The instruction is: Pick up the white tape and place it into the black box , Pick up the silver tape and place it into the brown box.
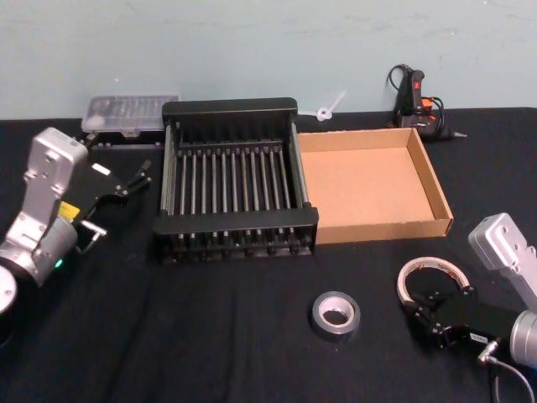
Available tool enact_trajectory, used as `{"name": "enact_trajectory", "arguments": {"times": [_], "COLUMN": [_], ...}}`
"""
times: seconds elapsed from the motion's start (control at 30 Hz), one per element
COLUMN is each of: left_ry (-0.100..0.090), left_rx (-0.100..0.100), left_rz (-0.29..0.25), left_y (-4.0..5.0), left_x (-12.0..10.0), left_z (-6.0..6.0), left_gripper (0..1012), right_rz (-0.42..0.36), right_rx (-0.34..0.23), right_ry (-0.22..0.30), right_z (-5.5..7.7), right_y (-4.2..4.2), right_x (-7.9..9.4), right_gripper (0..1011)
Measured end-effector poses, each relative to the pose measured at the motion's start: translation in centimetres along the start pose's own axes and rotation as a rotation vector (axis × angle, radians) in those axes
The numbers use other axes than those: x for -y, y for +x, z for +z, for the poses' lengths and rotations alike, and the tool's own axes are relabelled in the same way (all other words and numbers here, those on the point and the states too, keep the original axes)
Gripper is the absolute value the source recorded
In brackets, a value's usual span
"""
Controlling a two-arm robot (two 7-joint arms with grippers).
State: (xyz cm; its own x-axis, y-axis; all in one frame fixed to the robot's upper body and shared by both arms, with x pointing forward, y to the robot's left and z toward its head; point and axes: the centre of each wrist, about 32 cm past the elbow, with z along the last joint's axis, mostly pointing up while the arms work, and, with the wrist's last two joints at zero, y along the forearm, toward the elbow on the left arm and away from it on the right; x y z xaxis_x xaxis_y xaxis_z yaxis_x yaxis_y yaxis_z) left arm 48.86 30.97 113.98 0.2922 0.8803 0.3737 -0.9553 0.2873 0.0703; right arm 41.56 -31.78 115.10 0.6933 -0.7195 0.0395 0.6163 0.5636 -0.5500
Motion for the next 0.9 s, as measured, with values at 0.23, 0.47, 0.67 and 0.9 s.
{"name": "enact_trajectory", "arguments": {"times": [0.23, 0.47, 0.67, 0.9], "left_ry": [0.000, 0.000, 0.000, 0.000], "left_rx": [0.000, 0.000, 0.000, 0.000], "left_rz": [0.000, 0.000, 0.000, 0.000], "left_y": [0.00, 0.00, 0.00, 0.00], "left_x": [0.0, 0.0, 0.0, 0.0], "left_z": [0.0, 0.0, 0.0, 0.0], "left_gripper": [1001, 1001, 1001, 1001], "right_rz": [0.000, -0.026, -0.034, -0.034], "right_rx": [0.000, -0.013, -0.009, 0.023], "right_ry": [0.000, 0.015, 0.043, 0.097], "right_z": [0.0, 0.3, 0.8, 1.6], "right_y": [0.00, 0.13, 0.19, 0.05], "right_x": [0.0, 0.3, 0.7, 1.1], "right_gripper": [98, 98, 98, 98]}}
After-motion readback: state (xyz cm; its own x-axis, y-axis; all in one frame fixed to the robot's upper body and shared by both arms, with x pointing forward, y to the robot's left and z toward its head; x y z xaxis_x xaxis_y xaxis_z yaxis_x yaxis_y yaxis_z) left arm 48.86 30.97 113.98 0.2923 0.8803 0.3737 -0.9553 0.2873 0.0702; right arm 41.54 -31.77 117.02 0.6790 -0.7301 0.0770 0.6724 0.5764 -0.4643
